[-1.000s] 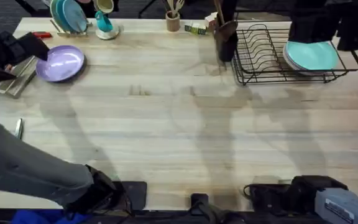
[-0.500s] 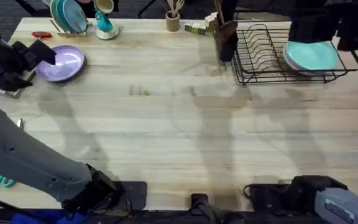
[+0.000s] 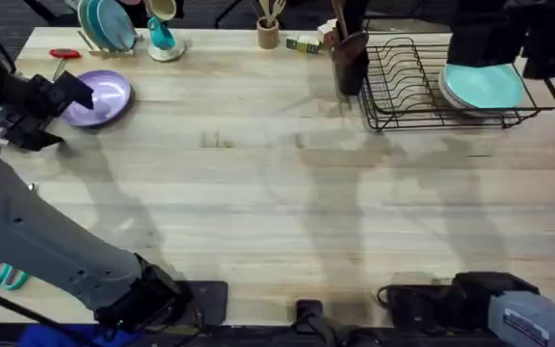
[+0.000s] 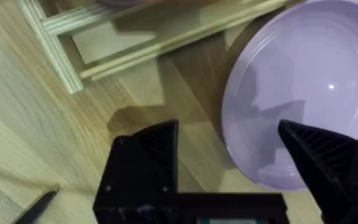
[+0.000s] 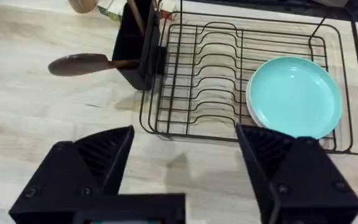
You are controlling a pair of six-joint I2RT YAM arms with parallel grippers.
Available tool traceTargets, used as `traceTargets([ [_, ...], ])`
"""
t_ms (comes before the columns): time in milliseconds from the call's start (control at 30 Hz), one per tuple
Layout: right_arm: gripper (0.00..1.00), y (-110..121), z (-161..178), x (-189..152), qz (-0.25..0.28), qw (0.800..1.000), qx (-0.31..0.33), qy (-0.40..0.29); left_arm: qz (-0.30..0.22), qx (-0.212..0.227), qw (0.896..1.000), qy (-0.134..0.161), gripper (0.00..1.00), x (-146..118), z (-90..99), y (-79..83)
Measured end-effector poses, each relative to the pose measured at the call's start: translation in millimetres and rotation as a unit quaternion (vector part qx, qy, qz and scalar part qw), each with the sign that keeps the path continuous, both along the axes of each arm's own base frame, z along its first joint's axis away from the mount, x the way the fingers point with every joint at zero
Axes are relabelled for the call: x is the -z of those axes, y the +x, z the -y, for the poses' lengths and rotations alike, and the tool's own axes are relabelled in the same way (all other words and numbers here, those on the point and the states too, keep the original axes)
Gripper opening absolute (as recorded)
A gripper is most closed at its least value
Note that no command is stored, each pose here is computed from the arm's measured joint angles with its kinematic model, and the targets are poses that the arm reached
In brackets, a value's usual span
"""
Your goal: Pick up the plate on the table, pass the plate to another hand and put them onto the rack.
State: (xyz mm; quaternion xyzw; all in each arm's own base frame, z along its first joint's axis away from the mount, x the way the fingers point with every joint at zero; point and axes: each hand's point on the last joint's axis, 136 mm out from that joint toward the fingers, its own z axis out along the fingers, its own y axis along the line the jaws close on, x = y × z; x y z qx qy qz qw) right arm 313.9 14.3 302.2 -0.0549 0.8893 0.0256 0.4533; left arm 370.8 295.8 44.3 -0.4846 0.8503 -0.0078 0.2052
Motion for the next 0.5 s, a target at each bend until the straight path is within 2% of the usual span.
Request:
traceTargets([
  [133, 0.995, 0, 0, 0, 0.0, 1.0, 0.0, 0.0, -0.002, 0.0, 1.0, -0.001, 0.993, 0, 0.6, -0.7],
  [167, 0.996, 0, 0, 0, 0.0, 1.0, 0.0, 0.0, -0.01, -0.001, 1.0, -0.003, 0.871, 1, 1.5, -4.0],
  [333, 0.996, 0, 0, 0, 0.0, 1.0, 0.0, 0.0, -0.027, -0.011, 1.0, -0.004, 0.635, 4, -1.8, -13.1],
  [500, 0.996, 0, 0, 0, 0.0, 1.0, 0.0, 0.0, -0.039, -0.014, 0.999, -0.003, 0.523, 6, -1.9, -18.1],
])
